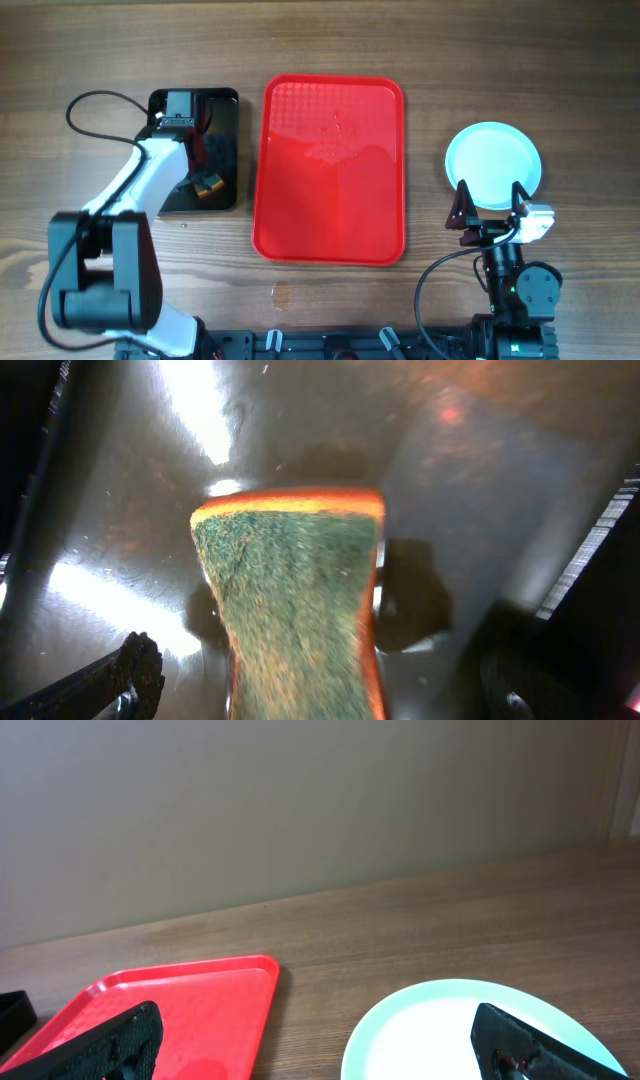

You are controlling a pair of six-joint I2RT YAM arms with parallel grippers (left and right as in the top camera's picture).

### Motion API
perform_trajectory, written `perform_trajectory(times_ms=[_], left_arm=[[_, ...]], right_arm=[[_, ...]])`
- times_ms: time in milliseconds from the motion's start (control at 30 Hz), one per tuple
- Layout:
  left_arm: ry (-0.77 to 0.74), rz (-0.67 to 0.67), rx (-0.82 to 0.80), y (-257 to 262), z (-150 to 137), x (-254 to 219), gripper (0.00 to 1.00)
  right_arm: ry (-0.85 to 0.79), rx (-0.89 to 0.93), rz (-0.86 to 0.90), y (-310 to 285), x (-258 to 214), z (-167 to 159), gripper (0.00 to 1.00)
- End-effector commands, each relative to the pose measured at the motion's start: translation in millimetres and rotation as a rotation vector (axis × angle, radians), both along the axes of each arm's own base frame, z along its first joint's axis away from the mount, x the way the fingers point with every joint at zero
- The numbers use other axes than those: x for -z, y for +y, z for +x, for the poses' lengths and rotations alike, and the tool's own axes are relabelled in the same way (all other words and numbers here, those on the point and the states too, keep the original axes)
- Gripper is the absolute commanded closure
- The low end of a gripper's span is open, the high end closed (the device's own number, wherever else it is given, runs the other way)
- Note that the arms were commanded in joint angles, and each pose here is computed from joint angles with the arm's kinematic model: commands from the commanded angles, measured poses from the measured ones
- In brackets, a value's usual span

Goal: Clean dirty plates on tray and stack at the side

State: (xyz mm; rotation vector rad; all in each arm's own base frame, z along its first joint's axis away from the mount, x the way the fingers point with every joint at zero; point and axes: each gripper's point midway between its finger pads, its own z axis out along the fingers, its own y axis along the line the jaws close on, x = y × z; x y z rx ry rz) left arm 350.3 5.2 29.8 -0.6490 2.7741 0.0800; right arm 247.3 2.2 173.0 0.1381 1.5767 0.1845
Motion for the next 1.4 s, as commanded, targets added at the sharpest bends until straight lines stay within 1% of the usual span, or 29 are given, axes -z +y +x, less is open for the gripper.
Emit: perform_trajectory(times_ms=[0,133,200,367,567,667,767,833,1000,1067,1200,1367], left_arm=[[-0.159,0.007,0.059,-19.0,0.7,-53.4,0.0],[-0.307,0.066,0.068,-19.1,-9.5,-97.9,0.0],[-0.384,0.068,0.059,-16.1,-17.0,-118.2,0.0],[-0.695,0.027,0.02,-7.5,-31.0,-171.8,0.0],[-1.012,-0.025,-0.018,7.7,-64.8,-202.6,0.0],[-1.155,-0.024,0.013,8.7,-84.4,-208.8,0.0],[-1.231,-0.018,0.001,12.6,-100.3,-203.0,0.0],[-1.259,-0.016,-0.002,13.3,-105.9,-199.2,0.0],[-1.358,-0.013,-0.006,14.5,-115.5,-195.7,0.0],[-1.395,-0.01,-0.01,15.3,-113.8,-194.7,0.0],[-1.415,-0.008,-0.015,16.0,-107.7,-177.6,0.0],[-1.328,-0.014,-0.013,15.0,-105.0,-151.9,0.0]], right_arm=[[-0.006,-0.017,0.011,3.5,-1.2,-0.3,0.0],[-0.006,-0.017,0.011,3.5,-1.2,-0.3,0.0],[-0.006,-0.017,0.011,3.5,-1.2,-0.3,0.0],[-0.006,-0.017,0.011,3.5,-1.2,-0.3,0.0],[-0.006,-0.017,0.011,3.5,-1.2,-0.3,0.0],[-0.006,-0.017,0.011,3.5,-1.2,-0.3,0.0],[-0.006,-0.017,0.011,3.5,-1.2,-0.3,0.0],[-0.006,-0.018,0.011,3.5,-1.2,-0.3,0.0],[-0.006,-0.017,0.011,3.5,-1.2,-0.3,0.0],[-0.006,-0.017,0.011,3.5,-1.2,-0.3,0.0],[-0.006,-0.017,0.011,3.5,-1.2,-0.3,0.0],[-0.006,-0.017,0.011,3.5,-1.2,-0.3,0.0]])
